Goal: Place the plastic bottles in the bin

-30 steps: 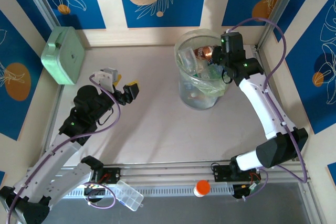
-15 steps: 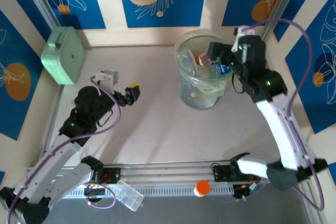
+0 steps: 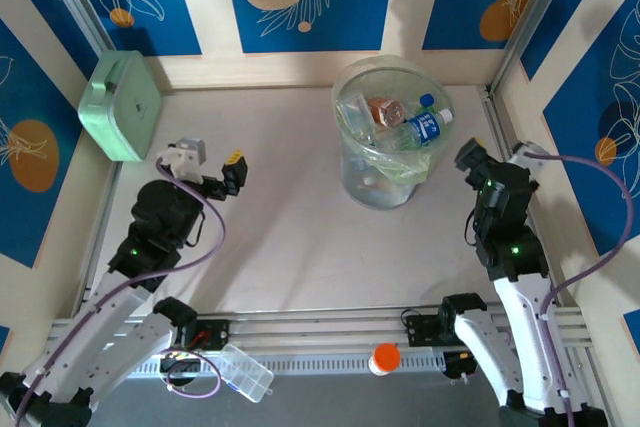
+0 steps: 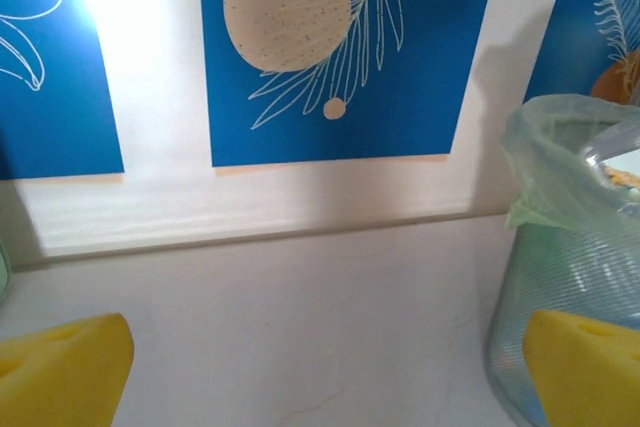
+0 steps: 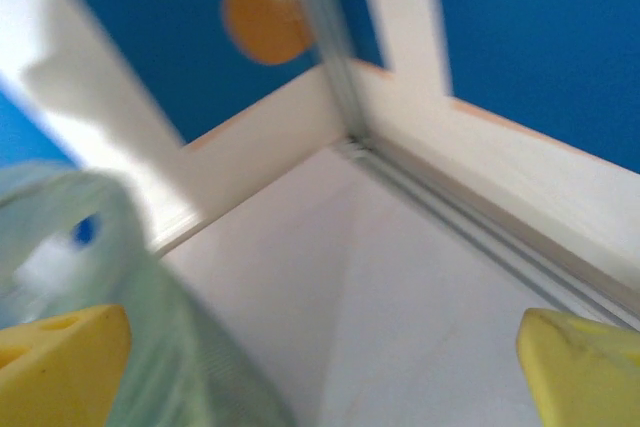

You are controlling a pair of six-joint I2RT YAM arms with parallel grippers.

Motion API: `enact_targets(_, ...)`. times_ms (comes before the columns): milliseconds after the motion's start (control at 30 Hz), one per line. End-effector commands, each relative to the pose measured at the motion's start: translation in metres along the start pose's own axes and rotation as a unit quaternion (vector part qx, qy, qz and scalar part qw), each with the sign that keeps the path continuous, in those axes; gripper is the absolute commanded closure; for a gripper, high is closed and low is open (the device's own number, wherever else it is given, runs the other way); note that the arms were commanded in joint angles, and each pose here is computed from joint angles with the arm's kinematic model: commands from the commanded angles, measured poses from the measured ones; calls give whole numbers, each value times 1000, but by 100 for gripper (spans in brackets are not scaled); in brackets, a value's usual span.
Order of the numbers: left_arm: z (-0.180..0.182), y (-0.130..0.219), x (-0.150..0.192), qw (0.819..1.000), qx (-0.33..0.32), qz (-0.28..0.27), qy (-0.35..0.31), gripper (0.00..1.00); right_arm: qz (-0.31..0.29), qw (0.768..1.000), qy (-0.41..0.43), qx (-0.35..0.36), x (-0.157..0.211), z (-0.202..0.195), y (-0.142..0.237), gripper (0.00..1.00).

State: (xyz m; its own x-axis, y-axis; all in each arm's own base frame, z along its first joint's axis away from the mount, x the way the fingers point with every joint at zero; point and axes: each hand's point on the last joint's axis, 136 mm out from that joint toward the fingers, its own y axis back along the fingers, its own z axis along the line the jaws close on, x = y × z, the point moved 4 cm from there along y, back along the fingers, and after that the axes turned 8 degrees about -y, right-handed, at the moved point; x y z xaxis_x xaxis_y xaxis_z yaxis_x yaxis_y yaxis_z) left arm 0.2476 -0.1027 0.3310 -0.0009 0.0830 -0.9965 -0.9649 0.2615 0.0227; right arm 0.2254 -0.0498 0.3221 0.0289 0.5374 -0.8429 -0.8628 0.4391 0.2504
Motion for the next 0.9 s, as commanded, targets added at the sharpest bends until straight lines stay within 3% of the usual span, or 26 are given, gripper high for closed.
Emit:
enact_targets(0, 2, -12, 8, 998, -32, -39, -46, 1, -40, 992, -54, 106, 6, -37, -15, 1)
enact_targets(67, -4, -21, 26, 996, -19, -13, -87, 1, -36, 991, -17, 130, 19, -46, -33, 1)
enact_targets(133, 6, -26, 36, 994, -64, 3, -87, 1, -13, 994, 50, 96, 38, -44, -58, 1)
enact_targets(167, 8, -27, 39, 993, -75, -1, -93, 1, 4, 995, 73, 61, 50, -42, -67, 1)
enact_targets(233, 10, -31, 53, 987, -85, 3, -137, 1, 53, 989, 121, -72, 82, -26, -79, 1)
enact_targets(300, 26, -37, 72, 981, -124, 45, -146, 1, 70, 971, 167, -156, 104, -15, -78, 1)
enact_targets(367, 43, -37, 89, 977, -158, 76, -120, 1, 93, 968, 171, -157, 120, -19, -84, 1)
enact_targets(433, 45, -38, 106, 977, -133, 94, -140, 1, 138, 956, 184, -182, 138, -16, -88, 1)
enact_targets(533, 63, -35, 133, 975, -152, 132, -100, 1, 162, 951, 177, -193, 152, -14, -93, 1)
enact_targets(867, 94, -38, 203, 959, -185, 200, -74, 1, 130, 945, 164, -252, 181, -4, -112, 1)
